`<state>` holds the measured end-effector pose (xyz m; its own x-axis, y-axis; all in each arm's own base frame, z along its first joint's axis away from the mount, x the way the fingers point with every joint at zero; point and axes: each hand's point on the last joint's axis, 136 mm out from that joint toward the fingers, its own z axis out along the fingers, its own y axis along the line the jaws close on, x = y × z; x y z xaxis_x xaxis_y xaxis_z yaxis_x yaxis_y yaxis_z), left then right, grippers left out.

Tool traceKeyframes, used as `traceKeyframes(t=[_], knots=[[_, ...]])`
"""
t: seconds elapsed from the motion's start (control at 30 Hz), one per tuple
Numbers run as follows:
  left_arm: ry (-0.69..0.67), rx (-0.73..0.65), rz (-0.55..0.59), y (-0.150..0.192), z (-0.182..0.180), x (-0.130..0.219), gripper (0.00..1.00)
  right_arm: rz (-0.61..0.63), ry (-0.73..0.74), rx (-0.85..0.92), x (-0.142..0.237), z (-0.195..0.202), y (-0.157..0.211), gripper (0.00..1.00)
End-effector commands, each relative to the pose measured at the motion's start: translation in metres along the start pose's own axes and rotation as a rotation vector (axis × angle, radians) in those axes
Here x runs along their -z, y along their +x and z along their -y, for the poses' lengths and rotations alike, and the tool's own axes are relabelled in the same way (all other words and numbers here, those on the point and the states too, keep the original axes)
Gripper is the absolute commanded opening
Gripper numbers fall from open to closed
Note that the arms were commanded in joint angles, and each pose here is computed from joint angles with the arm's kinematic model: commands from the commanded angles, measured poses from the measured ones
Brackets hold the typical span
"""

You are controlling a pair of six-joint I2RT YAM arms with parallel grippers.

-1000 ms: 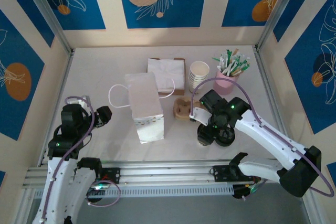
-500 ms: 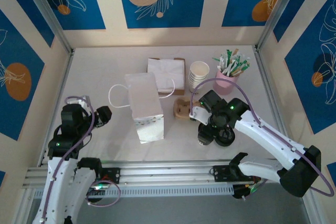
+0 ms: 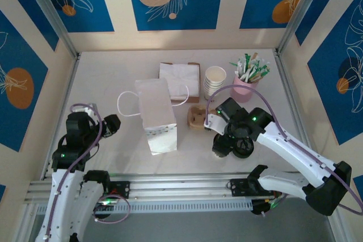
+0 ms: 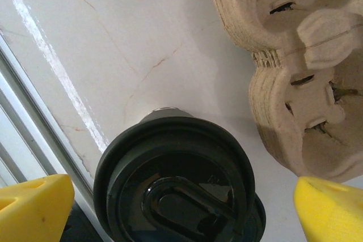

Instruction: Pack the takeout coffee

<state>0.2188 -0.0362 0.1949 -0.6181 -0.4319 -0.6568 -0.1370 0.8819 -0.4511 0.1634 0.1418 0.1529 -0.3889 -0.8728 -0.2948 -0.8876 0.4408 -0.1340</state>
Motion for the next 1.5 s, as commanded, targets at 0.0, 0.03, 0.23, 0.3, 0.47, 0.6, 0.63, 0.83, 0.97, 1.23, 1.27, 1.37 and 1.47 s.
traceKeyframes(t=[0.0,0.03,0.23,0.3,0.47,0.6,0.63,0.83,0.97,1.23,1.27,1.37,1.47], knots=[[0.01,-0.002,0.009,-0.002,0.0,-0.001,0.72,-0.007,0.014,0.006,0.0,0.003,0.005,0.99],[0.009,-0.002,0.008,-0.002,0.0,-0.002,0.72,-0.013,0.016,0.0,-0.001,0.004,0.007,0.99],[0.008,-0.001,0.006,-0.001,0.0,-0.002,0.72,-0.012,-0.008,-0.031,-0.006,0.002,0.009,0.99],[0.009,-0.001,0.007,-0.002,0.0,-0.002,0.72,-0.013,-0.017,-0.037,-0.008,0.0,0.009,1.0],[0.007,0.001,0.007,-0.002,-0.001,-0.002,0.72,-0.038,-0.042,-0.044,-0.013,-0.003,0.012,0.97],[0.007,0.001,0.007,-0.002,-0.001,-0.002,0.72,-0.077,-0.056,-0.05,-0.018,-0.006,0.017,0.93],[0.007,0.001,0.008,-0.002,-0.001,-0.002,0.72,-0.086,-0.057,-0.049,-0.019,-0.006,0.019,0.93],[0.007,0.003,0.004,-0.002,-0.001,-0.003,0.72,-0.12,-0.065,-0.045,-0.024,-0.009,0.025,0.81],[0.007,0.002,0.004,-0.002,-0.001,-0.003,0.72,-0.151,-0.075,-0.044,-0.028,-0.012,0.029,0.77],[0.007,0.004,0.004,-0.002,-0.001,-0.003,0.72,-0.224,-0.088,-0.007,-0.038,-0.021,0.044,0.77],[0.006,0.004,0.003,-0.002,-0.001,-0.003,0.72,-0.229,-0.086,-0.007,-0.039,-0.021,0.045,0.77],[0.005,0.005,0.002,-0.002,-0.001,-0.003,0.72,-0.222,-0.084,-0.009,-0.038,-0.021,0.044,0.77],[0.005,0.005,0.003,-0.002,-0.002,-0.004,0.72,-0.18,-0.05,-0.023,-0.032,-0.014,0.035,0.78]])
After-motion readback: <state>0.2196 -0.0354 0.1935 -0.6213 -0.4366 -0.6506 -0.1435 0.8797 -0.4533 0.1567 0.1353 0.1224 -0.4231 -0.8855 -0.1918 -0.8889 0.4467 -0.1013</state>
